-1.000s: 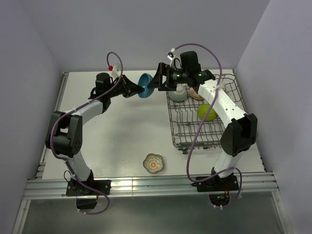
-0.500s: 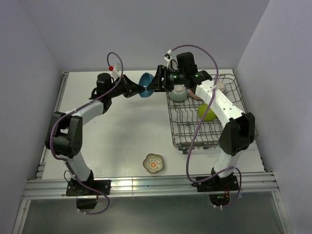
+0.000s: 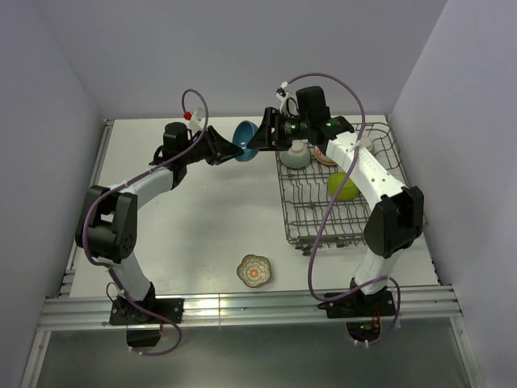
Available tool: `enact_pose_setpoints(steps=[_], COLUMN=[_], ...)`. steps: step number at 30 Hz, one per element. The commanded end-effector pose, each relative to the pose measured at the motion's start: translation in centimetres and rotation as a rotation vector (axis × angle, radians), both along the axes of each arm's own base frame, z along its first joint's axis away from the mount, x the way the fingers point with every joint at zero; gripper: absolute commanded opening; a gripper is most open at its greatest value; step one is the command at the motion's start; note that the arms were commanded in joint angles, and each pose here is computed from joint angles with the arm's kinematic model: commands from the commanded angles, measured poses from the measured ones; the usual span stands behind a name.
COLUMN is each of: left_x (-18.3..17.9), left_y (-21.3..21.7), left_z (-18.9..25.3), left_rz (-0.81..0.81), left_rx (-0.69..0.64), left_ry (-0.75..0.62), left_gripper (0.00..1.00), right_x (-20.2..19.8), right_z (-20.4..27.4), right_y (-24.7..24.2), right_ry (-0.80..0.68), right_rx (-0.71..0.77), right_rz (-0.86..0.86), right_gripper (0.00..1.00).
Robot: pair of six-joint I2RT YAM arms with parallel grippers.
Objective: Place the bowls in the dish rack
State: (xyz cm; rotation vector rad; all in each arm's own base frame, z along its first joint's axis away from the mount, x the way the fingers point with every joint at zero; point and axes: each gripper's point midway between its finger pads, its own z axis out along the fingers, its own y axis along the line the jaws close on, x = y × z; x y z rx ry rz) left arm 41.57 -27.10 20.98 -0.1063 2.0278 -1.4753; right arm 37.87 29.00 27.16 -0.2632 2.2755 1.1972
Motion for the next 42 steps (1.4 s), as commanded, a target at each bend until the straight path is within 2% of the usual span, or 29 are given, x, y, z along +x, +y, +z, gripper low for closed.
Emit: enact_pose_setpoints(steps=[1, 2, 8, 13, 20, 26, 34, 35, 36, 38, 42], left_x=[-0.5, -0.5, -0.5, 0.0, -0.1, -0.5, -0.7, -0.6, -0.6, -0.7, -0.2], left_y=[-0.4, -0.4, 0.1, 1.7, 2.0, 2.2, 2.6, 2.8, 2.9, 3.2, 4.1], left_z=[2.9, 2.9, 2.4, 2.5, 2.1, 3.1, 2.9, 3.0, 2.9, 3.0, 2.9], left_rz=[-0.037, -0.036, -0.034, -0.002, -0.013, -0.023, -0.037, -0.036, -0.035, -0.037, -0.021], left_rx=[-0.004, -0.005, 0.021, 0.043, 0.06, 0.078, 0.087, 0.087, 0.086, 0.083, 0.097], left_ry=[-0.088, -0.088, -0.081, -0.09, -0.088, -0.12, -0.101, -0.097, -0.094, -0.091, -0.08], left_gripper=[0.38, 0.42, 0.54, 0.59, 0.66, 0.67, 0.7, 0.72, 0.81, 0.9, 0.96], right_x=[0.0, 0.0, -0.2, -0.6, -1.5, -2.2, -2.4, -2.4, -2.4, -2.3, -2.2], right_z=[4.0, 4.1, 4.0, 2.0, 1.6, -1.3, -4.5, -4.9, -5.2, -6.2, -8.2], right_y=[-1.5, -1.8, -3.8, -7.6, -12.5, -17.9, -21.8, -22.2, -22.2, -22.5, -22.3], right_ry=[-0.142, -0.148, -0.182, -0.198, -0.198, -0.153, -0.099, -0.09, -0.087, -0.072, -0.035], right_rx=[0.024, 0.022, -0.033, -0.142, -0.191, -0.4, -0.632, -0.66, -0.672, -0.713, -0.765], right_rz=[-0.024, -0.03, -0.063, -0.127, -0.204, -0.312, -0.397, -0.406, -0.403, -0.408, -0.39], right_gripper=[0.0, 0.0, 0.0, 0.0, 0.0, 0.0, 0.0, 0.0, 0.0, 0.0, 0.0])
